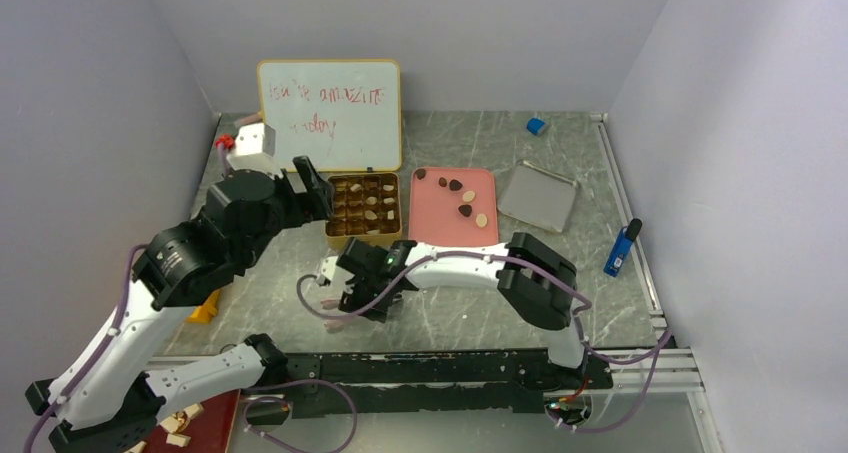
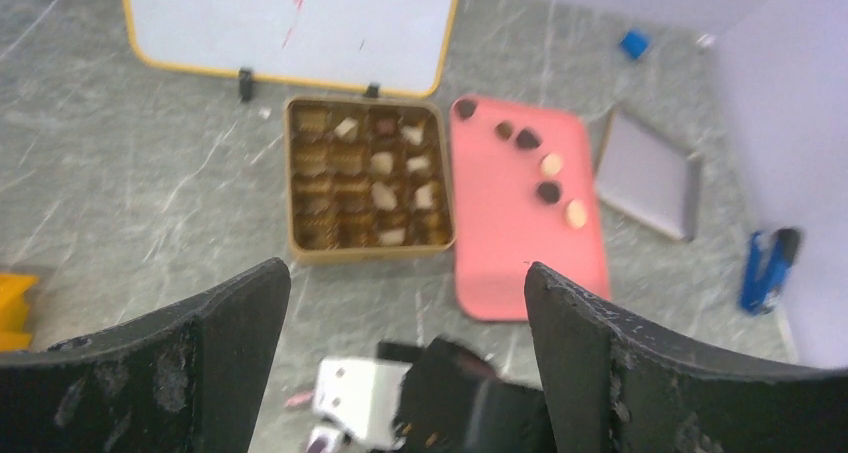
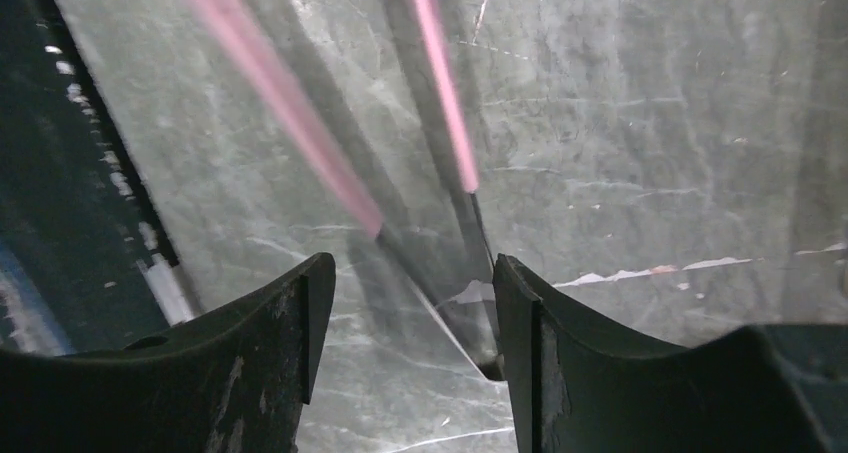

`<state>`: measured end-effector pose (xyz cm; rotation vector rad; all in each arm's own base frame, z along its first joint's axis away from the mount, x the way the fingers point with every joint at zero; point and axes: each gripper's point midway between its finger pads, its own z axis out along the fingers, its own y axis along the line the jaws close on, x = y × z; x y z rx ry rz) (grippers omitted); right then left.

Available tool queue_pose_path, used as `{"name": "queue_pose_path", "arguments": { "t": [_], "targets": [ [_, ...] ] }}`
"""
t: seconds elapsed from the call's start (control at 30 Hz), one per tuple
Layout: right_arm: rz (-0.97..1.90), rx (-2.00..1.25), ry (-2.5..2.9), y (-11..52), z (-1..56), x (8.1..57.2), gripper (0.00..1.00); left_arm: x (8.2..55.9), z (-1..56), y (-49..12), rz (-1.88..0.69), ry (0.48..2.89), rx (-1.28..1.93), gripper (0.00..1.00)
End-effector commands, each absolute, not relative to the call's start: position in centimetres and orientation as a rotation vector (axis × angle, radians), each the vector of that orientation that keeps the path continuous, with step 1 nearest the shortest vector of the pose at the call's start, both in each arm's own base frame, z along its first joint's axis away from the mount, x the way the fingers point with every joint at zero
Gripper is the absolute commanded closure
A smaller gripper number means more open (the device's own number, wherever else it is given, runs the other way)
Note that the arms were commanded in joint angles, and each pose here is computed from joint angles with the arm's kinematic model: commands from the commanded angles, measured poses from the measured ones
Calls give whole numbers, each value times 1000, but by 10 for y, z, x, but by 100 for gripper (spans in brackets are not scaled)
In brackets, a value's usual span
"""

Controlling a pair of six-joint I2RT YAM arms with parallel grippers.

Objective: Pack the chocolate
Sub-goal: Pick up the clamp at the center of the board.

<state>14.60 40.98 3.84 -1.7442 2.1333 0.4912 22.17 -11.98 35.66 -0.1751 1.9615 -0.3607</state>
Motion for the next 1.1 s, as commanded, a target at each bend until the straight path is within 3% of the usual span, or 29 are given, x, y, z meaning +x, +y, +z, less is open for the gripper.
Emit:
{"name": "queue_pose_path", "arguments": {
  "t": [0.0, 0.63, 0.7, 0.83, 0.87, 1.07],
  "targets": [
    [398, -1885, 2077, 402, 18, 131, 37, 226, 414, -117, -489, 1775, -273, 8],
    [266, -1897, 2031, 412, 1, 153, 38, 222, 413, -106, -456, 1770, -285, 8],
    [265, -1887, 2045, 412, 0, 155, 42, 222, 412, -105, -452, 1770, -285, 7],
    [217, -1844, 2092, 407, -2, 164, 79, 223, 411, -106, -443, 1773, -280, 7],
    [215, -1832, 2107, 405, -2, 166, 84, 223, 410, -106, -444, 1774, -280, 7],
    [328, -1774, 2195, 406, 7, 165, 86, 225, 411, -106, -433, 1771, -273, 7]
  ]
}}
